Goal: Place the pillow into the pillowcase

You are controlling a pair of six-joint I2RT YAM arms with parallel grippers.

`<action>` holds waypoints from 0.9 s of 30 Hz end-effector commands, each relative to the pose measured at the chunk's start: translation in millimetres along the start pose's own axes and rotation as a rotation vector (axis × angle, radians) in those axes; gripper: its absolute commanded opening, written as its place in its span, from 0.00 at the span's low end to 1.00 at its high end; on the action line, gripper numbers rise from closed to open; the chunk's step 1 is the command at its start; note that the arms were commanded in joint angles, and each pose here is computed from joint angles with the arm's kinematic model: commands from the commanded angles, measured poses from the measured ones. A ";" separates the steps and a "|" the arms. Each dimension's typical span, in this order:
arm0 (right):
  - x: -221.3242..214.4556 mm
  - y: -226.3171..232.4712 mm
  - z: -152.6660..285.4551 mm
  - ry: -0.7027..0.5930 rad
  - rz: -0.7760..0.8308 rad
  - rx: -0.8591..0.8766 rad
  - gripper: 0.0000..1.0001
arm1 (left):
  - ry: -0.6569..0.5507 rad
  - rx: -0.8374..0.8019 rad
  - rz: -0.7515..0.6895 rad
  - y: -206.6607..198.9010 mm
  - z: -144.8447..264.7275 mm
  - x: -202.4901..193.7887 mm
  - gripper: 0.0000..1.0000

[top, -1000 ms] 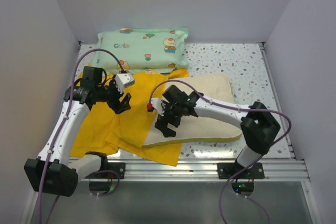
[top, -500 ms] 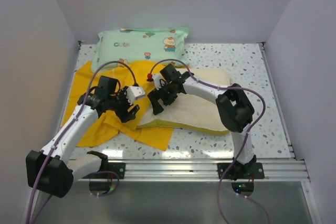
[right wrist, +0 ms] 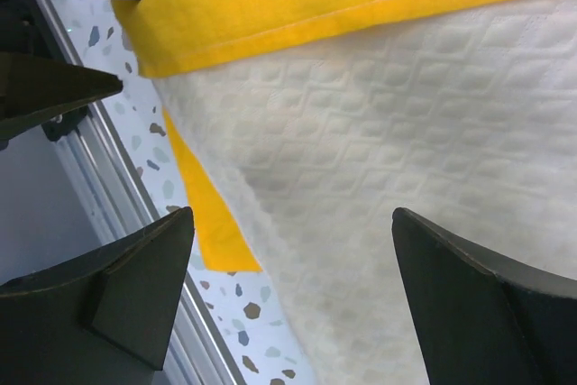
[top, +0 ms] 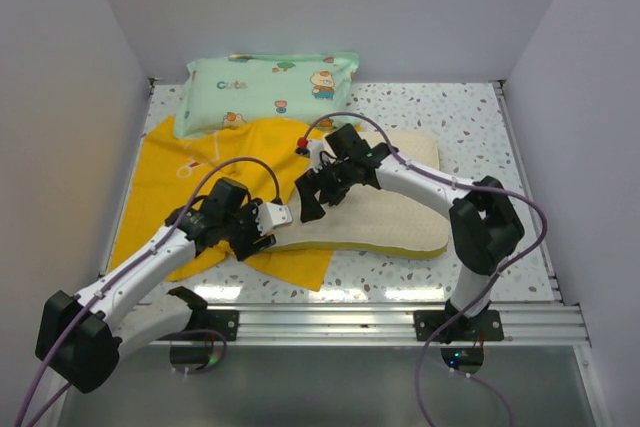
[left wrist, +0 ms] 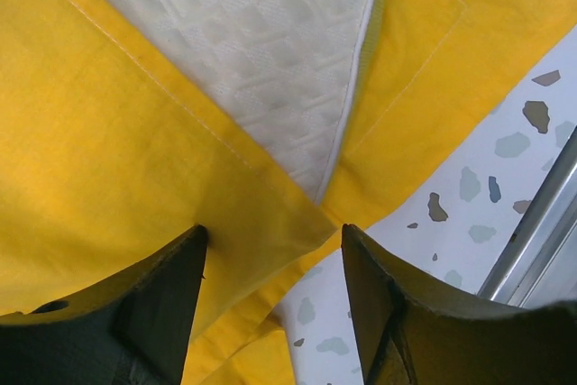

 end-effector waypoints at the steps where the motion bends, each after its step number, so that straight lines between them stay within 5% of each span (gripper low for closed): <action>1: -4.3 16.8 10.7 -0.012 0.018 0.063 0.94 | -0.036 0.054 0.007 3.7 -0.1 8.1 0.65; 11: -36.8 -2.2 -54.5 0.086 -0.081 -0.001 0.96 | 0.014 0.071 -0.048 -11.0 -21.1 12.0 0.56; 13: -33.6 -6.0 -58.7 0.061 -0.085 -0.018 0.82 | 0.025 0.088 -0.068 -13.2 -28.3 14.1 0.48; 17: -17.0 -1.9 -57.4 0.007 -0.099 0.001 0.34 | 0.033 0.085 -0.068 -13.9 -29.3 13.2 0.05; 20: 1.1 11.4 -43.1 -0.048 -0.124 0.074 0.00 | -0.042 0.058 -0.093 -15.3 -15.9 31.4 0.00; 27: 52.9 51.4 -8.8 -0.218 -0.207 0.285 0.00 | -0.279 -0.038 -0.070 -13.5 12.2 102.8 0.00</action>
Point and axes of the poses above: each gripper's point midway between its finger pads, its own z axis back along the fingers, its own y axis along the line the jaws close on, x = y × z, the point moved 4 cm from there along z, back along the fingers, and after that the axes turned 6 degrees about -z, right-handed, at the moved point
